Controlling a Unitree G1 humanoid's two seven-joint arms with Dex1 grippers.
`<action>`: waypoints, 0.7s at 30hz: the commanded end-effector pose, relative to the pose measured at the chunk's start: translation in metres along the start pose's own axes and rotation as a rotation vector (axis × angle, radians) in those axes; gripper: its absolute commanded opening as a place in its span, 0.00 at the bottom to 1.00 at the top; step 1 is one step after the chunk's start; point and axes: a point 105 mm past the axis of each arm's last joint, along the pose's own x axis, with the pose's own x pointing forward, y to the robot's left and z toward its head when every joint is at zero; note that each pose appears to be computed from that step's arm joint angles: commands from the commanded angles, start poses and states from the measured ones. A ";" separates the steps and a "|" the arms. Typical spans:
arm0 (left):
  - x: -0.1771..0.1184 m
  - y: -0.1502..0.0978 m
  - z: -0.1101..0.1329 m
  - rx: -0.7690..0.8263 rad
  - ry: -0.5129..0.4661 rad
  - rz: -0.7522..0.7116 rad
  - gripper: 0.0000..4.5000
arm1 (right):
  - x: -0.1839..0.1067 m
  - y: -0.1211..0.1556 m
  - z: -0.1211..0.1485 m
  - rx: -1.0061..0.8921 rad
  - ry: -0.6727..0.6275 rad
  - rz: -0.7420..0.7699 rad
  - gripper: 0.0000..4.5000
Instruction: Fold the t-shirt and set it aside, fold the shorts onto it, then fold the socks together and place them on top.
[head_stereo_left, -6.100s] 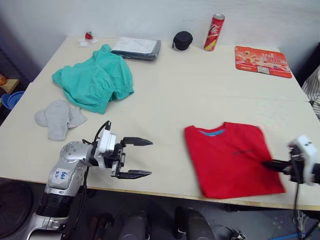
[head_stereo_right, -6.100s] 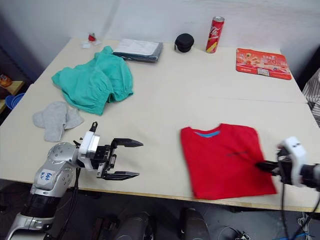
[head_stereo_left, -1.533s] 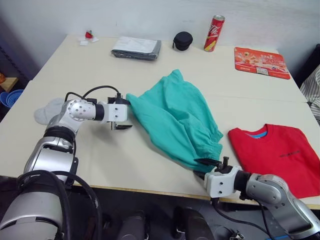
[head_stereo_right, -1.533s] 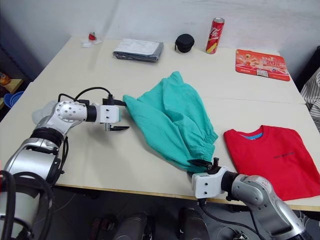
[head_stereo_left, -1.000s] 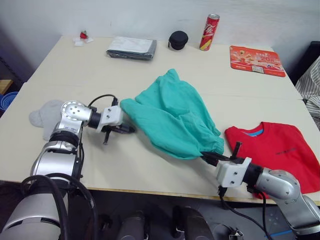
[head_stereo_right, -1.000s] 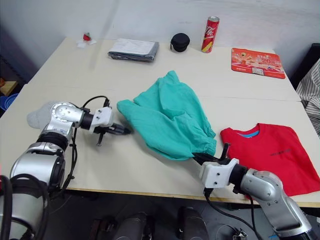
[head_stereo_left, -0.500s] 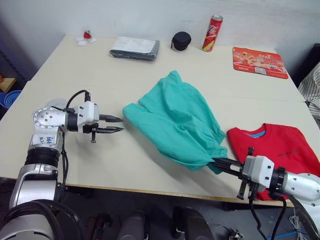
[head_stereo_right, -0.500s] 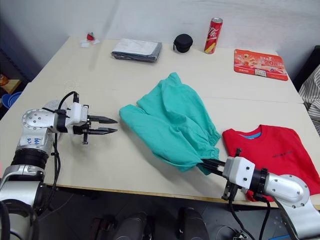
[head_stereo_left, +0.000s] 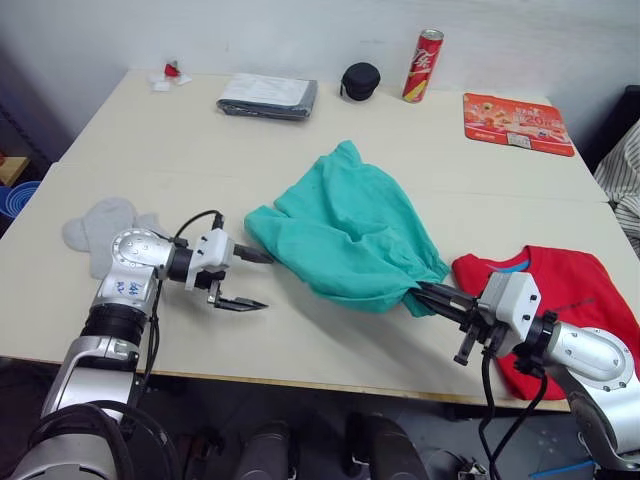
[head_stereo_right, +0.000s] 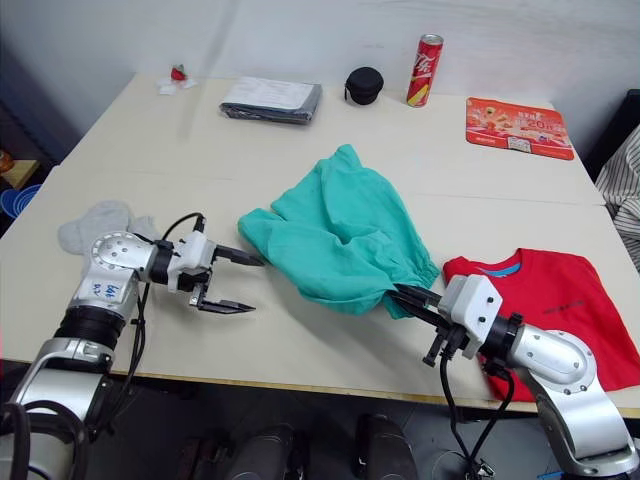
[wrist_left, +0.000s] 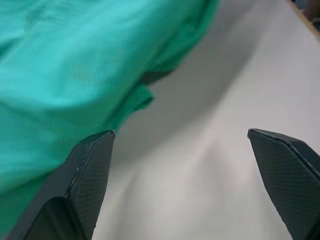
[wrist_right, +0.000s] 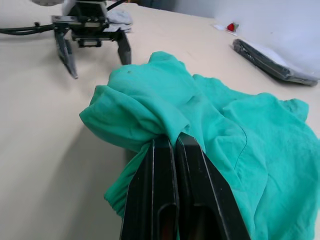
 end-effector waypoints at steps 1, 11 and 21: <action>0.009 0.000 0.016 0.044 -0.022 0.001 0.99 | 0.000 -0.011 0.023 0.008 -0.074 -0.074 0.00; 0.048 0.052 0.030 0.099 -0.032 0.255 0.99 | 0.015 -0.030 0.039 0.116 -0.144 -0.169 0.00; 0.077 0.053 0.010 0.057 0.082 0.229 0.88 | 0.020 -0.036 0.043 0.121 -0.129 -0.195 0.00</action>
